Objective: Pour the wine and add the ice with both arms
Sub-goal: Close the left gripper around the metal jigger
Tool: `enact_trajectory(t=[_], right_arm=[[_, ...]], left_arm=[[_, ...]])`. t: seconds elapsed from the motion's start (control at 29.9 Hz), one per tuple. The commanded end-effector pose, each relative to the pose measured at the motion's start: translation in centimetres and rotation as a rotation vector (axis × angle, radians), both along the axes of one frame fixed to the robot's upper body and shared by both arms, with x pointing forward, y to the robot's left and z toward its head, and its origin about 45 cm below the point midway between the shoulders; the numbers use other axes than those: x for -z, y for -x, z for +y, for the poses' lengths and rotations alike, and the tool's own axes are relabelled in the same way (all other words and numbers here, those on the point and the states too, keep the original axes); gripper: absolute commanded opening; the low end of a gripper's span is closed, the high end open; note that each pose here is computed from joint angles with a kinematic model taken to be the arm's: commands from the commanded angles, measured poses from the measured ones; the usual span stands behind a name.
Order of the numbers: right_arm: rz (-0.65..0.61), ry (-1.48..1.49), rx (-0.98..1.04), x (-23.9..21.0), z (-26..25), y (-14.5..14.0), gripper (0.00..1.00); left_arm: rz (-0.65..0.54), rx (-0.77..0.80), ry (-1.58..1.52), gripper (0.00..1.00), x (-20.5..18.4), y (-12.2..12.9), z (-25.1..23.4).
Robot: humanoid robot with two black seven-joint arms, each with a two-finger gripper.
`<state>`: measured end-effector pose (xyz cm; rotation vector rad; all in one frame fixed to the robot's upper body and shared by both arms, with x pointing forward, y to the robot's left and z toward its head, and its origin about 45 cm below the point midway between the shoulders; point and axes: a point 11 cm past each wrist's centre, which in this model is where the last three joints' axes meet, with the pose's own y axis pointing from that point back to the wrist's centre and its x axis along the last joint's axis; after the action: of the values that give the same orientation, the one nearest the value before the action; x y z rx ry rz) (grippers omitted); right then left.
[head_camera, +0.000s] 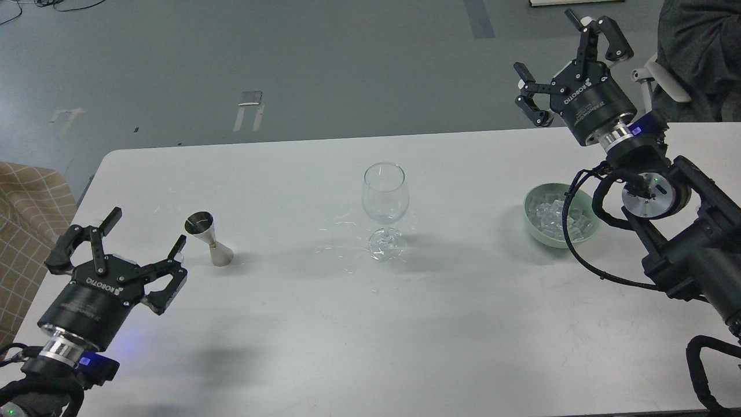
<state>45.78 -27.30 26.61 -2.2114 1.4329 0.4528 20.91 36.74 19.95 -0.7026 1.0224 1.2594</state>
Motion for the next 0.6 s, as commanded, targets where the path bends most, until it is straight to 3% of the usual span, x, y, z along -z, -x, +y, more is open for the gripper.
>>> enact_trajectory(t=[0.0,0.17,0.57], right_arm=[[0.001,0.004,-0.002,0.1,0.0,0.0,1.0],[0.004,0.009,0.007,0.0,0.0,-0.1,1.0],[0.015,0.016,0.011,0.4,-0.1,0.1,1.0]], left_arm=[[0.04,-0.022,0.026,0.97,1.7,0.6,-0.5],[0.092,-0.027,-0.033,0.97,3.5,0.4,-1.1],[0.151,-0.065,0.005,0.96,7.2,-2.7,-1.8]])
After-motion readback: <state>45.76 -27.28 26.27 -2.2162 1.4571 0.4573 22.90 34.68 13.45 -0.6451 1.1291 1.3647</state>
